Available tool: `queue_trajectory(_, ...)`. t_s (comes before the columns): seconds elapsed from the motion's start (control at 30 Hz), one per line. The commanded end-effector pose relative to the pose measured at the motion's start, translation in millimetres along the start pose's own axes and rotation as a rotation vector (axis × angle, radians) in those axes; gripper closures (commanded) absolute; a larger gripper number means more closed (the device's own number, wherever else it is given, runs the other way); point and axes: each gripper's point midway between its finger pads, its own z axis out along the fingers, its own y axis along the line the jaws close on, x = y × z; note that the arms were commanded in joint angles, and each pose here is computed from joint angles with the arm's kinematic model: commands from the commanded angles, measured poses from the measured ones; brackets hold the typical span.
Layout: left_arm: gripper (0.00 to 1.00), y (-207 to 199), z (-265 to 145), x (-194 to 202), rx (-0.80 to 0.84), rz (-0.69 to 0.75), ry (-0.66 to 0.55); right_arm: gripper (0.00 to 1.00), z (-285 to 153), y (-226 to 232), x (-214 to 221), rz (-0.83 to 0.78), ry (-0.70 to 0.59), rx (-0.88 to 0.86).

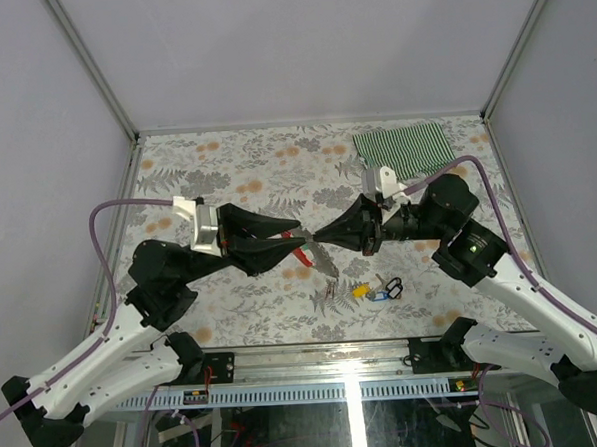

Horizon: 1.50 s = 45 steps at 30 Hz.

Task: Put the keys on the keyring

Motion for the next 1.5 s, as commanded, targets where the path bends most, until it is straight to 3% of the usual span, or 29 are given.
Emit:
queue_trajectory(0.0,0.64,6,-8,-8,-0.064,0.034,-0.032,1.0,-8,-11,-13,-0.083,0.045,0.089)
queue_trajectory(0.07,0.63,11,-12,-5,-0.098,0.037,-0.018,1.0,-11,-19,-8,-0.097,0.082,0.131)
queue_trajectory(0.2,0.51,32,-21,8,-0.233,0.006,0.025,1.0,-20,-47,1,-0.121,0.186,0.271)
queue_trajectory(0.3,0.31,61,-31,18,-0.415,-0.051,0.036,1.0,-31,-73,9,-0.106,0.266,0.417)
queue_trajectory(0.4,0.28,78,-37,32,-0.507,-0.068,0.076,1.0,-39,-94,15,-0.053,0.318,0.546)
queue_trajectory(0.6,0.25,96,-28,65,-0.567,-0.12,0.145,1.0,-35,-115,12,0.109,0.239,0.691)
queue_trajectory(0.83,0.19,108,-16,80,-0.646,-0.061,0.137,1.0,-28,-130,8,0.299,0.118,0.798)
queue_trajectory(1.2,0.16,97,6,100,-0.723,0.043,0.151,1.0,-28,-140,6,0.424,0.02,0.874)
queue_trajectory(1.33,0.22,102,9,115,-0.785,0.115,0.21,1.0,-26,-137,2,0.438,0.004,0.857)
queue_trajectory(1.47,0.37,110,7,125,-0.852,0.179,0.262,1.0,-25,-133,-1,0.444,-0.006,0.843)
